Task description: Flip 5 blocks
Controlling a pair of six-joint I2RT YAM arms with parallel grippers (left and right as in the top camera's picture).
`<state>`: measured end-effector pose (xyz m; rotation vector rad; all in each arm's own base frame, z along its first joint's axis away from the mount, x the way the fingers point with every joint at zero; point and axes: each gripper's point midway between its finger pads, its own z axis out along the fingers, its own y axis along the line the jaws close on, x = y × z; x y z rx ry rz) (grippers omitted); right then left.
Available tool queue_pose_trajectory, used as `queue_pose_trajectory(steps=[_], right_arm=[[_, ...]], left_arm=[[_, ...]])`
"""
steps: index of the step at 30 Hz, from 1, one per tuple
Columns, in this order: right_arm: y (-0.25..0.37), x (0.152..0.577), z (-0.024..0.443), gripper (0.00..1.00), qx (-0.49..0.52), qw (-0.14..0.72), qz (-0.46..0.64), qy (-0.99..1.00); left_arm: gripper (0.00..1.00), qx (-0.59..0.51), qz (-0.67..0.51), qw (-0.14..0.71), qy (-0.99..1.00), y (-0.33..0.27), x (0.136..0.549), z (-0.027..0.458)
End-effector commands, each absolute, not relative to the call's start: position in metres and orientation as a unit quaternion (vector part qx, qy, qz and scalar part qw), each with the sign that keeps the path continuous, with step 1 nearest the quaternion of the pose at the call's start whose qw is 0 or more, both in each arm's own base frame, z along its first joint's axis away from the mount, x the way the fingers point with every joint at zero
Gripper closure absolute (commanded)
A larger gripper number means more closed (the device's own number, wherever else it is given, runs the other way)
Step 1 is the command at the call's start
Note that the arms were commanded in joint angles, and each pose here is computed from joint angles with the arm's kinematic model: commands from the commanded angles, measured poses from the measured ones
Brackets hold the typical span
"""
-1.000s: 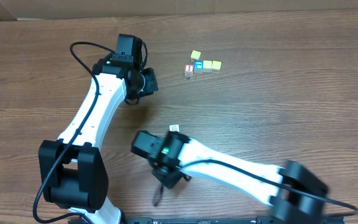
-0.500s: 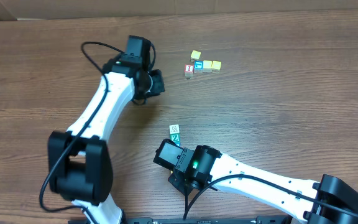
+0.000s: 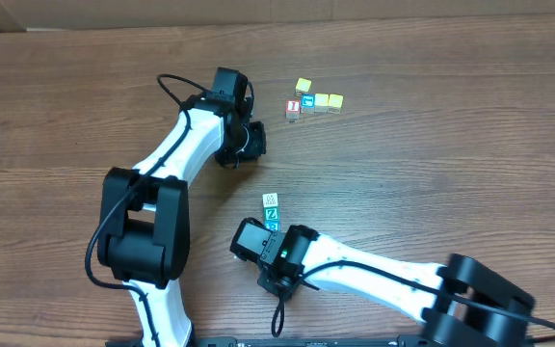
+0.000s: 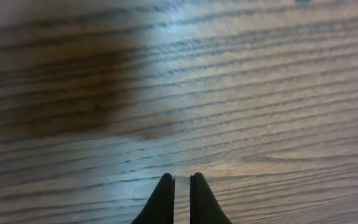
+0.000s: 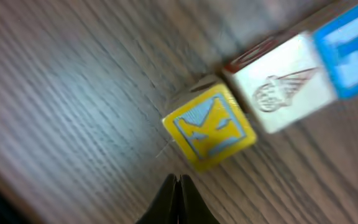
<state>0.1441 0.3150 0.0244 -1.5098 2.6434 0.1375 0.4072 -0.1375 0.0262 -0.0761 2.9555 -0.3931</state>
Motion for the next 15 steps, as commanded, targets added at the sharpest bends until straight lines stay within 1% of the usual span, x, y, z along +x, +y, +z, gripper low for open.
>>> queue_pose_trajectory(steps=[1,15], right_arm=[[0.3168,0.1367,0.0160,0.96,-0.519,0.033,0.053,0.852],[0.3256,0.1274,0.0137,0.96,-0.546,0.033,0.066,0.835]], left_arm=[[0.96,0.013,-0.142,0.074,0.987,-0.1517,0.4049,0.0230],[0.96,0.013,-0.139,0.059,0.989,-0.1528,0.3965,0.0188]])
